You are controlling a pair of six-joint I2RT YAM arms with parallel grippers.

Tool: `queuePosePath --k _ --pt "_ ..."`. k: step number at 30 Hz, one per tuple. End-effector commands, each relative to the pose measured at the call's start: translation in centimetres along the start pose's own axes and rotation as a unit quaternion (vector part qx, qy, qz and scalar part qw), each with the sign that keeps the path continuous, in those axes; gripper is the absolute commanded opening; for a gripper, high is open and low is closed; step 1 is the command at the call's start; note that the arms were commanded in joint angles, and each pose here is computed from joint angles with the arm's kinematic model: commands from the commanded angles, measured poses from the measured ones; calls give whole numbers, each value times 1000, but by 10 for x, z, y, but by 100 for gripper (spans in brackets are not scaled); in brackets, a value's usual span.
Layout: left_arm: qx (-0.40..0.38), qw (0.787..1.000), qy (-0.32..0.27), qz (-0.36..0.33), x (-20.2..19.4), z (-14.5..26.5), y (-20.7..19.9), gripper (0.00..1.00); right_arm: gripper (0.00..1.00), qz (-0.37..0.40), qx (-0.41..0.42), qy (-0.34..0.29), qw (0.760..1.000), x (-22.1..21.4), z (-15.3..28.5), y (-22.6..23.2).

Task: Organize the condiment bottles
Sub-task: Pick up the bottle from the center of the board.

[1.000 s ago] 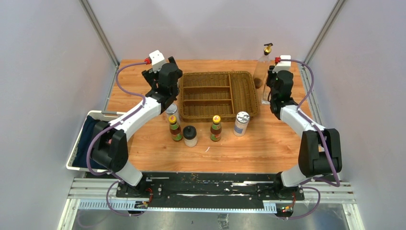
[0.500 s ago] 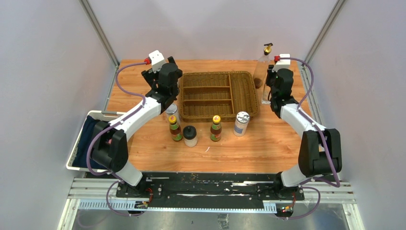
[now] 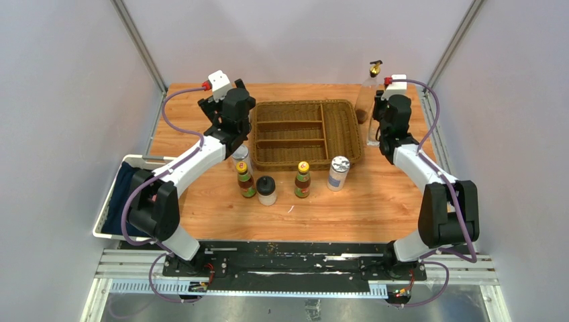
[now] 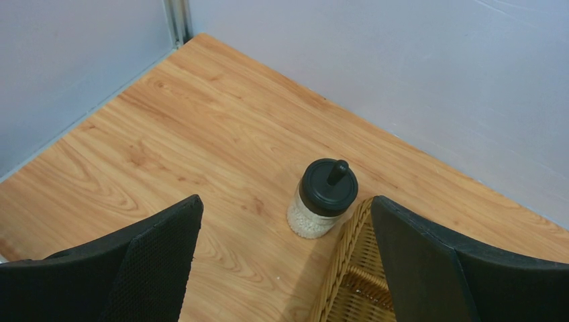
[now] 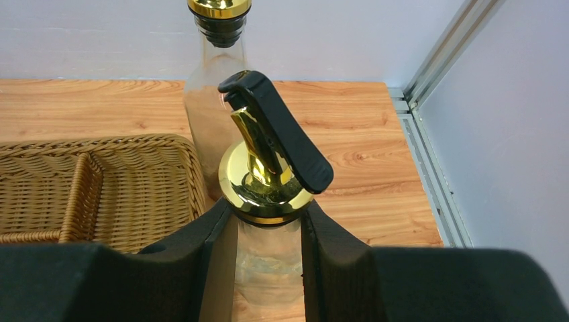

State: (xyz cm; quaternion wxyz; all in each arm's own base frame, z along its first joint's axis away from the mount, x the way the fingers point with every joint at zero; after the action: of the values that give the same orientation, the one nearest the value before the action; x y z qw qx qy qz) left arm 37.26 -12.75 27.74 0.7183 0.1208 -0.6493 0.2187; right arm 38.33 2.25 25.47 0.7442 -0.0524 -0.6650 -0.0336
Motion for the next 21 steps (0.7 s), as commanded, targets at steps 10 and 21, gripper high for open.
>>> queuePosePath --k 10,21 --pt "23 1000 -11 2 -1 0 1 100 0 -25 -1 -87 996 53 0 -5" --pt "24 1000 -10 -4 -3 -2 -1 100 0 -29 0 -106 994 68 2 -6"
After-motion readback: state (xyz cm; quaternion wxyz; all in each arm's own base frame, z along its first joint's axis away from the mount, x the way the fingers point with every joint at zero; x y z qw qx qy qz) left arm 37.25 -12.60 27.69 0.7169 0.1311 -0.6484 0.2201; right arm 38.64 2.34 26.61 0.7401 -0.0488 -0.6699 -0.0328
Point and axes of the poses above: each gripper's point midway between its finger pads, its own z axis back along the fingers, its own y axis along the line the jaws close on, x = y × z, the point moved 10 cm from there along z, back along the fingers, and after that the axes turned 5 degrees about -z, right-handed, at the moved point
